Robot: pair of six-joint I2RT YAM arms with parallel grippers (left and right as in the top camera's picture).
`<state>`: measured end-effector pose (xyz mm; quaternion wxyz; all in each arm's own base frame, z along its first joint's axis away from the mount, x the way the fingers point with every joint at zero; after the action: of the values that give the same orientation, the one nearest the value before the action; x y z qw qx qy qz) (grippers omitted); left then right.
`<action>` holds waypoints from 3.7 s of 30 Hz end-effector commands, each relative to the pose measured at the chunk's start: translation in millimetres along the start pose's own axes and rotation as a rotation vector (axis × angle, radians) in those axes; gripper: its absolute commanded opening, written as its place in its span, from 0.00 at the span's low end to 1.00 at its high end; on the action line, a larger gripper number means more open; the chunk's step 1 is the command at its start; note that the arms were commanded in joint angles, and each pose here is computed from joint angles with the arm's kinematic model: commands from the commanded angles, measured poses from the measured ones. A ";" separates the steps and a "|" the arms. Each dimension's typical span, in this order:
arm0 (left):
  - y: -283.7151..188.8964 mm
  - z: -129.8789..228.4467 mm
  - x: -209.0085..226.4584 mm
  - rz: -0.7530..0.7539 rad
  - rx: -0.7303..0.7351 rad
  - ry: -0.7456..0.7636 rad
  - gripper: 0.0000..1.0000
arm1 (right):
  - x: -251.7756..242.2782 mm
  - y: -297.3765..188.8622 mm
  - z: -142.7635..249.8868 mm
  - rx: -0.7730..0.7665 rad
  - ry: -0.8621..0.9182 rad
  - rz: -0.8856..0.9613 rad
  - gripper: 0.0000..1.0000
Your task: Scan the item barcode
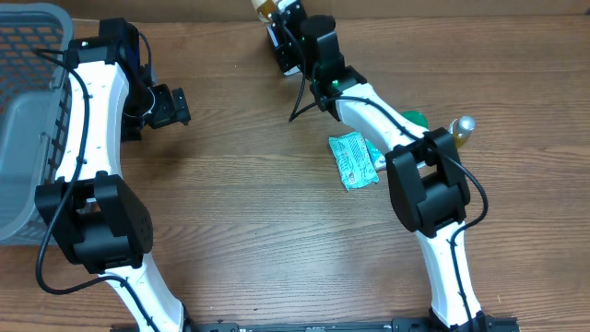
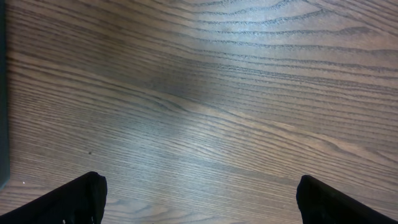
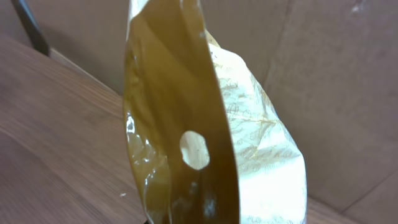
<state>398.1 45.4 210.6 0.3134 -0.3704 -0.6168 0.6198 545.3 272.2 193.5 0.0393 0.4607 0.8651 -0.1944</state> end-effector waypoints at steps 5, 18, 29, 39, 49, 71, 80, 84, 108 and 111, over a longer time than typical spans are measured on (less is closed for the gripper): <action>-1.7 -1.2 -0.5 -0.003 -0.010 -0.013 1.00 | 4.1 -76.4 -78.2 0.020 0.259 -0.284 0.04; -1.6 -1.3 -0.5 -0.003 -0.009 -0.013 0.99 | 51.1 -132.0 9.5 0.717 0.538 -0.528 0.18; -1.7 -1.2 -0.5 -0.003 -0.010 -0.013 1.00 | 47.9 -136.0 18.3 0.783 0.521 -0.462 1.00; -1.7 -1.2 -0.5 -0.003 -0.010 -0.013 0.99 | 20.5 -118.8 18.5 0.719 0.390 -0.187 1.00; -1.7 -1.2 -0.5 -0.003 -0.010 -0.013 1.00 | 20.5 -118.8 18.5 0.719 0.390 -0.187 1.00; -1.7 -1.2 -0.5 -0.003 -0.010 -0.013 1.00 | 20.6 -118.8 18.5 0.719 0.390 -0.187 1.00; 0.6 -1.5 -0.5 -0.005 -0.004 -0.013 0.99 | 20.6 -118.8 18.5 0.719 0.390 -0.187 1.00; 0.4 -1.4 -0.7 -0.005 -0.004 -0.013 1.00 | 20.5 -118.8 18.5 0.719 0.390 -0.187 1.00; -235.6 133.5 47.7 0.305 -0.647 0.027 1.00 | 20.6 -118.8 18.5 0.719 0.390 -0.187 1.00; -262.6 169.1 63.1 0.357 -0.755 0.033 1.00 | 20.6 -118.8 18.5 0.719 0.390 -0.187 1.00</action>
<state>232.2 24.6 443.7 0.0849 -0.5550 -0.7169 0.4133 433.7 221.1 201.7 -0.3145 0.3899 0.7673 -0.4005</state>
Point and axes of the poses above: each gripper's point midway between its finger pads, its own y axis out along the fingers, its own x axis along the line the jaws close on, z = x × y, the point moved 8 cm from there along -y, back along the fingers, and after that the axes turned 13 degrees about -y, right-handed, at the moved point
